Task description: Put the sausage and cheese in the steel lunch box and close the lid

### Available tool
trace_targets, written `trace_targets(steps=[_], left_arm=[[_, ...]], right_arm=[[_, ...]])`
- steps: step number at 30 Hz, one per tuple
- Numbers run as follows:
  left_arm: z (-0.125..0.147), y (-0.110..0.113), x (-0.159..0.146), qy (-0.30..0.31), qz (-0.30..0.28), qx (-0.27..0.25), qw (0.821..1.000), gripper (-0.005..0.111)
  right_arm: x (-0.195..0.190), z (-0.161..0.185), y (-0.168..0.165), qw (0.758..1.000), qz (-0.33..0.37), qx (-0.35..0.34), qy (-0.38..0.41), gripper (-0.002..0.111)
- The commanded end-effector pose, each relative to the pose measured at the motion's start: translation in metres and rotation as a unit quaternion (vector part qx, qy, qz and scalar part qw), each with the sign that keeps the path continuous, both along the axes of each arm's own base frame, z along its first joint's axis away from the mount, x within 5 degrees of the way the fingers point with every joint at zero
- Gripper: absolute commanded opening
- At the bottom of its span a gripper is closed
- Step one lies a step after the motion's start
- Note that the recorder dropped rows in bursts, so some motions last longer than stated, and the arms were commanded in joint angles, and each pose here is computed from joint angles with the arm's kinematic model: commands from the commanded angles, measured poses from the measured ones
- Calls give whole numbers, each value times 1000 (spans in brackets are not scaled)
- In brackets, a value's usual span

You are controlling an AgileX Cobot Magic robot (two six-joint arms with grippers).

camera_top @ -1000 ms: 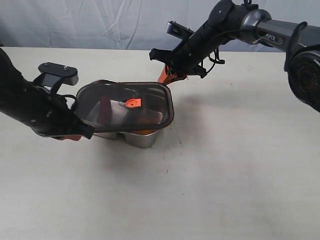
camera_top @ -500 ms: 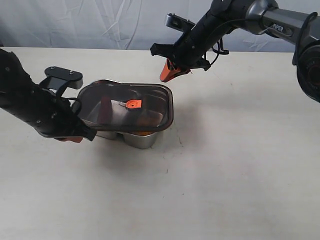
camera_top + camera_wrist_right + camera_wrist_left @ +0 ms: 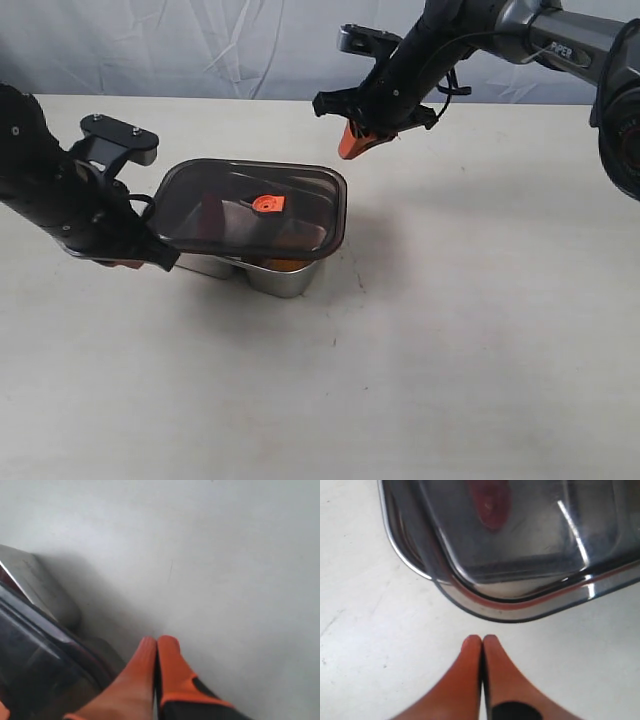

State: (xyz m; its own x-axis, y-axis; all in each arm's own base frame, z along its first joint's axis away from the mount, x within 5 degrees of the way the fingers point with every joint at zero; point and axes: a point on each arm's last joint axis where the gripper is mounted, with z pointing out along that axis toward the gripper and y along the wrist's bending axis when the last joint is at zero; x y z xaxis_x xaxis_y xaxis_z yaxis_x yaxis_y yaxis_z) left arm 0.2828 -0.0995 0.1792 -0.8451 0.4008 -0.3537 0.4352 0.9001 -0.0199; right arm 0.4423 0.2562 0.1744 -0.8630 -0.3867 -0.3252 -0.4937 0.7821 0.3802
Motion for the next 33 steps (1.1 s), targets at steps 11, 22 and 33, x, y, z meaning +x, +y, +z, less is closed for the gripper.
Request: trace_targets(steps=[11,22,33], left_arm=[[1,1,2,-2,9,5,1000,0],[1,1,3,-6,11,2,1000,0],[3,0,7,-32,11,-3,999,0]], right_arm=[[-1,1,4,1000,3,-4,-10,-1],[-14,-6,13,999,33,-18,27,-1],[-19,1,11,998,43,-23,43,-1]])
